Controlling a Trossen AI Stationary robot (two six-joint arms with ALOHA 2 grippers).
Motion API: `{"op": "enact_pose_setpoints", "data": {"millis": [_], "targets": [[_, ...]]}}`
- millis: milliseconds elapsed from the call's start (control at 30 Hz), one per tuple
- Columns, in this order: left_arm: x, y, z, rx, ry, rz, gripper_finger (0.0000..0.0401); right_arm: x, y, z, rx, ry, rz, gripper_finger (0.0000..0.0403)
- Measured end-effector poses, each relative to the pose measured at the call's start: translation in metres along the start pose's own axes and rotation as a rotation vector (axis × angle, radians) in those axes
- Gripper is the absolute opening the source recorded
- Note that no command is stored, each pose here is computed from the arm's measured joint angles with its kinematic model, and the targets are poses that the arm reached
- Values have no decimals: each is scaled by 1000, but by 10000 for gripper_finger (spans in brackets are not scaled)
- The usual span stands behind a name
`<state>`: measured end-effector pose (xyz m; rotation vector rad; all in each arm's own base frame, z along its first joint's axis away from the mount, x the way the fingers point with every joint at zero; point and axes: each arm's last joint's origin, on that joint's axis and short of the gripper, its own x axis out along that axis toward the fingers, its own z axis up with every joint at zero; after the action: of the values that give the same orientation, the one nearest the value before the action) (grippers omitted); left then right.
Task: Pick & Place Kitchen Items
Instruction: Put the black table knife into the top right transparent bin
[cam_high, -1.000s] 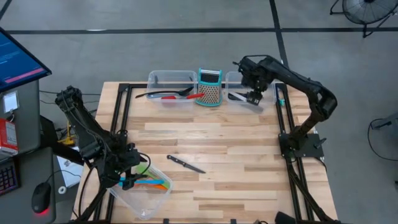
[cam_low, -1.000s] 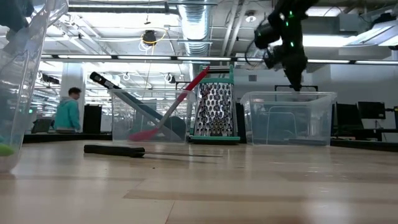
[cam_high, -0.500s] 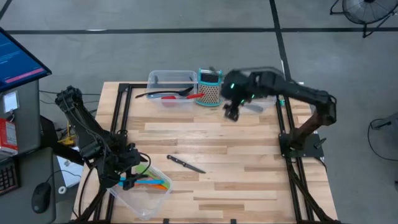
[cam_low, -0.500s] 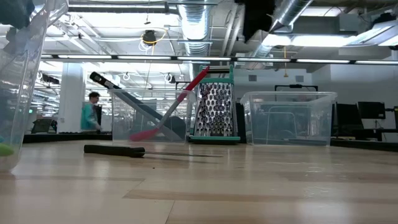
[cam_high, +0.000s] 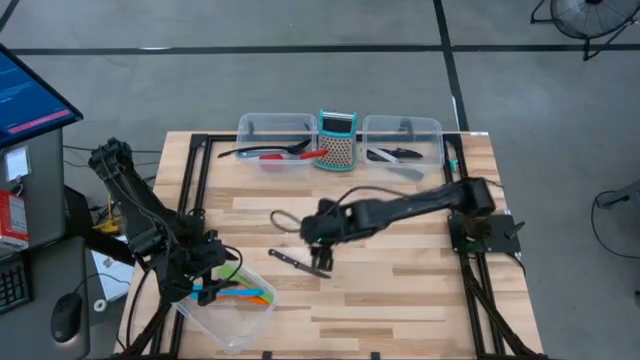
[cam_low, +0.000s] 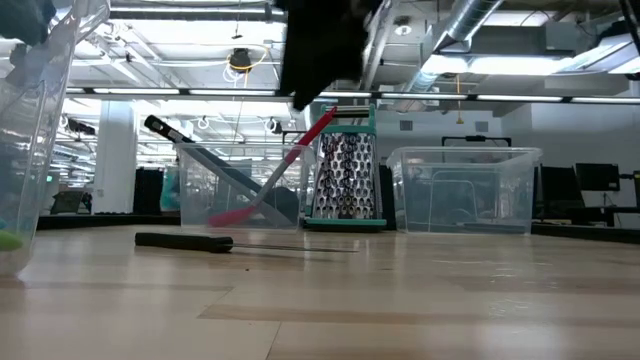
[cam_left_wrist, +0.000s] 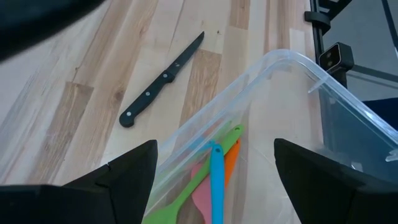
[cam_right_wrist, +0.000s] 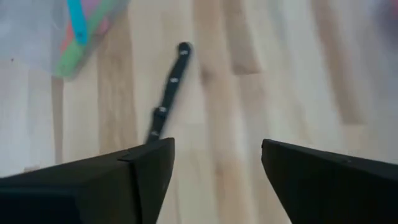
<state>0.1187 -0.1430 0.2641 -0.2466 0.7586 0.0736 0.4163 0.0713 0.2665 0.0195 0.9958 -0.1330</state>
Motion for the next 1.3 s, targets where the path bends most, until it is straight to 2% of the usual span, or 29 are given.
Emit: {"op": "enact_pose_setpoints", "data": {"millis": [200, 333, 700, 1033, 1300], "targets": [[0, 0, 0, 1, 0, 0, 305, 49, 22, 6, 30, -53, 47, 250], [0, 0, 0, 24, -1, 1, 305, 73, 26, 9, 23, -67, 14, 249], [0, 0, 0, 38, -4, 4, 305, 124, 34, -5, 34, 22, -4, 249], [0, 0, 0, 58, -4, 3, 305, 132, 37, 1, 80, -75, 1, 249], [0, 0, 0, 54, -7, -1, 305, 149, 31, -20, 150, -40, -19, 249]]}}
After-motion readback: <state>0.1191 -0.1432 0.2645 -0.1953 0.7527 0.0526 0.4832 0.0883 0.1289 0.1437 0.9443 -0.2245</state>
